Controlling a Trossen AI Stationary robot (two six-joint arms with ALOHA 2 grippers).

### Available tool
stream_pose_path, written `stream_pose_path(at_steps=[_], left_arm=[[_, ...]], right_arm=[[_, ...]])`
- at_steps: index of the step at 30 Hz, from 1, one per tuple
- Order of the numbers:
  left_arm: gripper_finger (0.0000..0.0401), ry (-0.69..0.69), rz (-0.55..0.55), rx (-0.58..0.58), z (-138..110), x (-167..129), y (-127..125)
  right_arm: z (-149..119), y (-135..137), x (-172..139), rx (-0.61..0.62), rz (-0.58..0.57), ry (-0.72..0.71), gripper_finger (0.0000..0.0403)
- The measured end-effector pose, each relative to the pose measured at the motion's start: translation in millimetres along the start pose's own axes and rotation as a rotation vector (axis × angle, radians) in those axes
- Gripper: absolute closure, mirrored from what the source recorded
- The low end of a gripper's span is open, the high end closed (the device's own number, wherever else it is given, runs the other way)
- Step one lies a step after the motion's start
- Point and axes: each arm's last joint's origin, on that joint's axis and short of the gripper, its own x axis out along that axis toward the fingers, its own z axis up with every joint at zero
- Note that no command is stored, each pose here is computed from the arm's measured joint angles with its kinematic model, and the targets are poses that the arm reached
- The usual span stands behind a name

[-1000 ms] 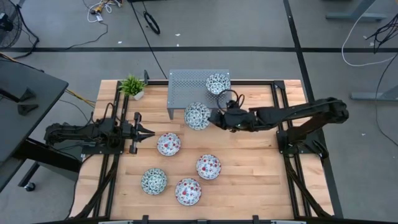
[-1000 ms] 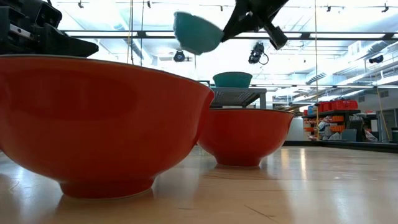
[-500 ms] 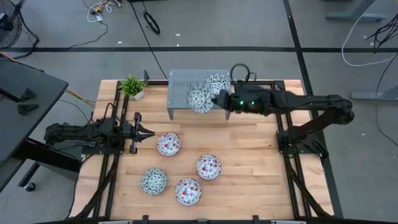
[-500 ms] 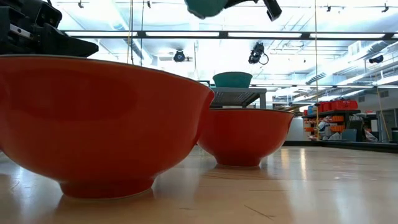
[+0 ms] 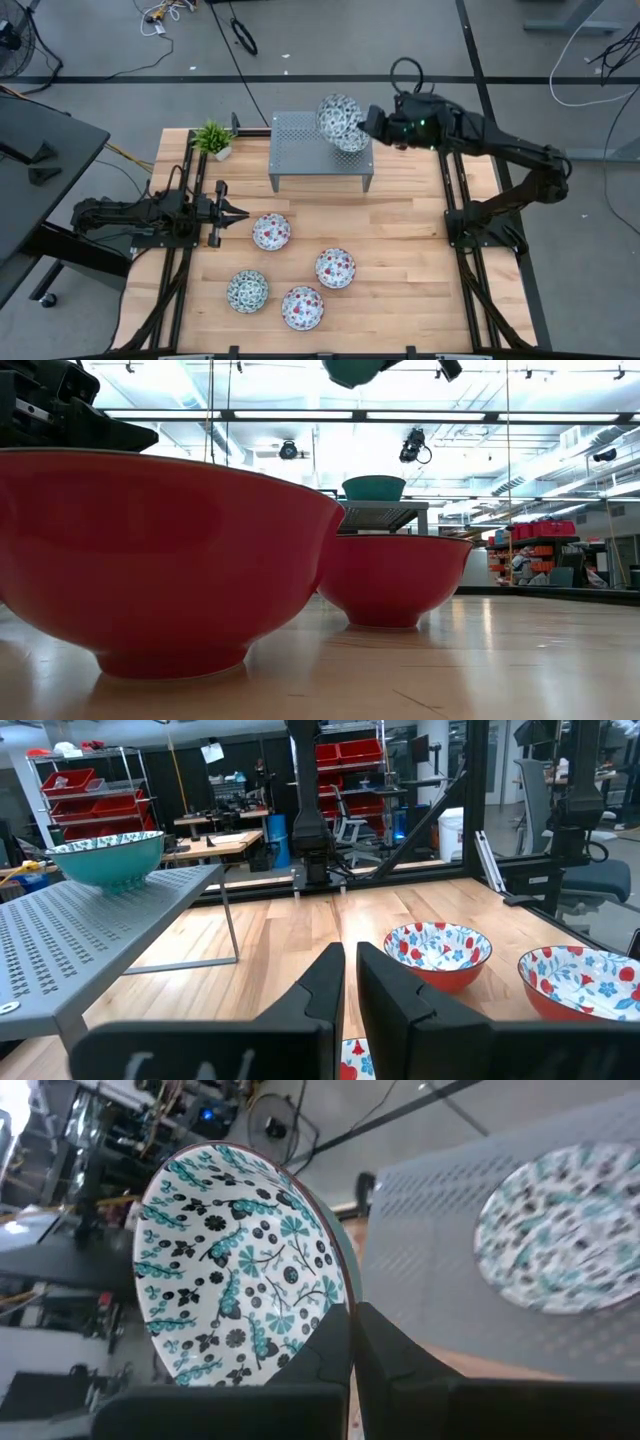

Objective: Pick & Place Mini bowls
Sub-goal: Stack the top blue and white patterned bowl on top of the other blue and white patterned bowl on the shelf

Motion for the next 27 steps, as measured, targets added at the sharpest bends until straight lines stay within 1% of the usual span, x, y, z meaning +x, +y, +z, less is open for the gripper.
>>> stream_pose_path(at_steps=[12,17,23,27], left_arm=[[0.0364,0.000,0.000,0.000,0,0,0],[0.0364,0.000,0.001,0.000,0,0,0],[0.0364,0.000,0.001,0.000,0,0,0],[0.0364,0.000,0.001,0.000,0,0,0]], right_arm=[[34,-24,7,0.034,-0.111,-0.001,0.0403],[45,-36,8,0.030,-0.173,0.025,0.0403],[54,-45,21,0.029,-0.199,0.072,0.0403],[58,-51,36,0.025,-0.227,0.111,0.0403]])
